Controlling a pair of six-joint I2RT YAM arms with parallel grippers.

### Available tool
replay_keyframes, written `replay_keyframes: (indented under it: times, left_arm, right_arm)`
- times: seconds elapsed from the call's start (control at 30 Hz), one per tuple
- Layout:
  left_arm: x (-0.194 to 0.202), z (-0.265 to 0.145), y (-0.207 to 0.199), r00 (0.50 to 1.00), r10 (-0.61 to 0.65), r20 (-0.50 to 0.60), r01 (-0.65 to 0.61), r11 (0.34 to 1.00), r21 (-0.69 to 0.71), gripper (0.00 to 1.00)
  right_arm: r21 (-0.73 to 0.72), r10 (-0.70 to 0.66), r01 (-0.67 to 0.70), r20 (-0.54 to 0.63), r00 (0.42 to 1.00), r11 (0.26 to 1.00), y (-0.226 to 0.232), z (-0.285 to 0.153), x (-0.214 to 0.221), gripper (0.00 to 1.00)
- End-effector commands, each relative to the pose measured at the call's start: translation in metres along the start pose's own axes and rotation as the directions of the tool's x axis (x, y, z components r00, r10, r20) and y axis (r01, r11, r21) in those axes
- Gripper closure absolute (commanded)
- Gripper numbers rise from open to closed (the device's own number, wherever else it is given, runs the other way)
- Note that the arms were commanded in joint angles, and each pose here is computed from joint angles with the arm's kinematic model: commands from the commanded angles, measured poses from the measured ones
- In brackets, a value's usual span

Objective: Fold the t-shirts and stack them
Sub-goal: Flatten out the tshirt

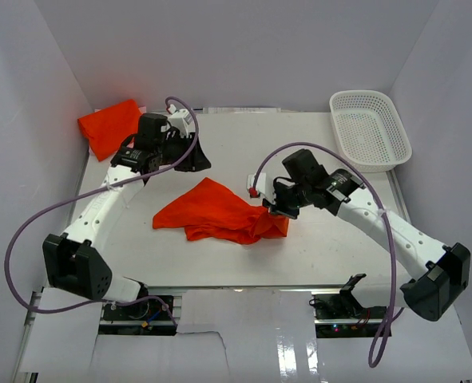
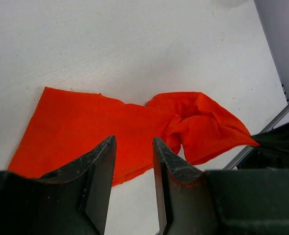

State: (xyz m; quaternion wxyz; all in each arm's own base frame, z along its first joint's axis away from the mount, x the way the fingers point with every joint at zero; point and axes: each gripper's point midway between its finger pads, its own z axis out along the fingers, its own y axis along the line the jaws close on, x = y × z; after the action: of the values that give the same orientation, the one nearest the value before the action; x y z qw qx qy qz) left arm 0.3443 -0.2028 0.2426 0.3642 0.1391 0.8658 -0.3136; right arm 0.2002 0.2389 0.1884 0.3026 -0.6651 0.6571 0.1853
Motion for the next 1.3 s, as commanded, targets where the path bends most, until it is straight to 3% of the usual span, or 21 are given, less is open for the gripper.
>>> replay_keyframes:
  times: [0.0,0.27,0.5,0.73,1.0,1.27]
  left_arm:
    - [-0.017,-0.027,-0.012,0.991,0.080,0.109,-0.080,0.997,-0.011,0.53]
    - [-0.003,-0.038,0.000,0.984,0.132,0.118,-0.124,0.989,-0.080,0.53]
    - [0.014,-0.024,0.024,0.985,0.162,0.058,-0.152,0.978,-0.145,0.53]
    - [0.014,-0.010,0.031,0.974,0.223,0.049,-0.215,0.968,-0.133,0.39]
    - [0.035,0.014,0.044,0.959,0.282,0.012,-0.278,0.953,-0.123,0.39]
    - [0.089,0.028,0.056,0.919,0.364,-0.153,-0.394,0.869,-0.299,0.39]
  right_arm:
    - [-0.001,0.068,-0.068,0.045,0.997,0.998,-0.020,-0.014,-0.012,0.92]
    - [0.159,0.231,-0.251,0.134,0.964,0.955,-0.110,-0.056,-0.018,0.92]
    - [0.262,0.376,-0.427,0.224,0.899,0.865,-0.192,-0.085,-0.013,0.92]
    - [0.360,0.508,-0.595,0.312,0.803,0.719,-0.265,-0.108,0.026,0.92]
    - [0.393,0.563,-0.680,0.382,0.733,0.618,-0.315,-0.123,0.064,0.92]
    - [0.422,0.589,-0.694,0.369,0.719,0.583,-0.347,-0.107,0.089,0.92]
